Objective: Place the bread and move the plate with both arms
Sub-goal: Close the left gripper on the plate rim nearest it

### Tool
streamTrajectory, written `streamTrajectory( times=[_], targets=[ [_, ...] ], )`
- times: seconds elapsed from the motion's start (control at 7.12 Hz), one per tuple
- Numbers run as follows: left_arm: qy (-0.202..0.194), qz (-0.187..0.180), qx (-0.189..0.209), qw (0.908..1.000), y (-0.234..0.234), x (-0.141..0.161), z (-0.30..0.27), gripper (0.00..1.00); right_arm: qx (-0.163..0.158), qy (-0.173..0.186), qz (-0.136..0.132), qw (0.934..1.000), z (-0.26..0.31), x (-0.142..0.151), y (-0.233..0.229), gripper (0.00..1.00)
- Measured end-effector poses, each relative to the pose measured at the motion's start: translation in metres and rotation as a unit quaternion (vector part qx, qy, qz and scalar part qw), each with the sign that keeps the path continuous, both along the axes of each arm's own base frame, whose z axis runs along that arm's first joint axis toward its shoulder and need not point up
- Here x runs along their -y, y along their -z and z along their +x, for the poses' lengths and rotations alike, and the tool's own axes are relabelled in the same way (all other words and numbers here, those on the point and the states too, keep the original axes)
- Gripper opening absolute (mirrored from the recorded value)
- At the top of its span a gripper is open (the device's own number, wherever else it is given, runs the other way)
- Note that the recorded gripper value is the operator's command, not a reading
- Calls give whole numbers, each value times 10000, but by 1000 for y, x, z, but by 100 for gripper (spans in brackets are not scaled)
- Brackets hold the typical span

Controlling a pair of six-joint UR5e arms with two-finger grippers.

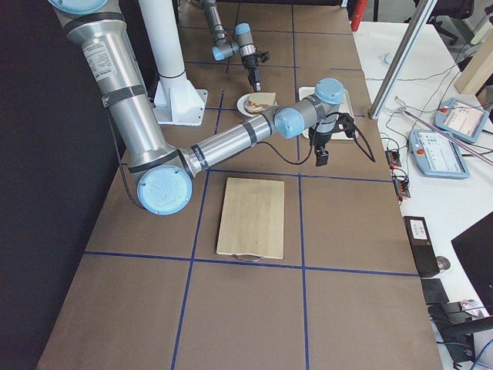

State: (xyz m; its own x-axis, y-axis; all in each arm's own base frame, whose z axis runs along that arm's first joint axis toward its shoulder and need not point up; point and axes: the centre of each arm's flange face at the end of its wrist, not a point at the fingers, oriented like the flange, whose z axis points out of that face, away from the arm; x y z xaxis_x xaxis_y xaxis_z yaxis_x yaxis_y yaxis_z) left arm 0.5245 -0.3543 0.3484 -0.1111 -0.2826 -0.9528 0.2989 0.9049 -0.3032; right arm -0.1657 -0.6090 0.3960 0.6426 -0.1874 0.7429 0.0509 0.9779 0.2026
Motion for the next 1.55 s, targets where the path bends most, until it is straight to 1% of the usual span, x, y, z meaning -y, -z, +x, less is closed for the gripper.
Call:
streamTrajectory(
  times=[1.12, 1.41, 1.55],
  targets=[
    [2, -22, 21, 10000, -2, 0, 0, 47, 6, -3, 10, 10000, 0, -1, 2, 100],
    [-22, -36, 49, 10000, -2, -2, 4, 43, -1, -4, -9, 10000, 0, -1, 0, 100],
    [-35, -45, 71, 10000, -3, -3, 6, 43, -5, -4, -19, 10000, 0, -1, -1, 100]
  ],
)
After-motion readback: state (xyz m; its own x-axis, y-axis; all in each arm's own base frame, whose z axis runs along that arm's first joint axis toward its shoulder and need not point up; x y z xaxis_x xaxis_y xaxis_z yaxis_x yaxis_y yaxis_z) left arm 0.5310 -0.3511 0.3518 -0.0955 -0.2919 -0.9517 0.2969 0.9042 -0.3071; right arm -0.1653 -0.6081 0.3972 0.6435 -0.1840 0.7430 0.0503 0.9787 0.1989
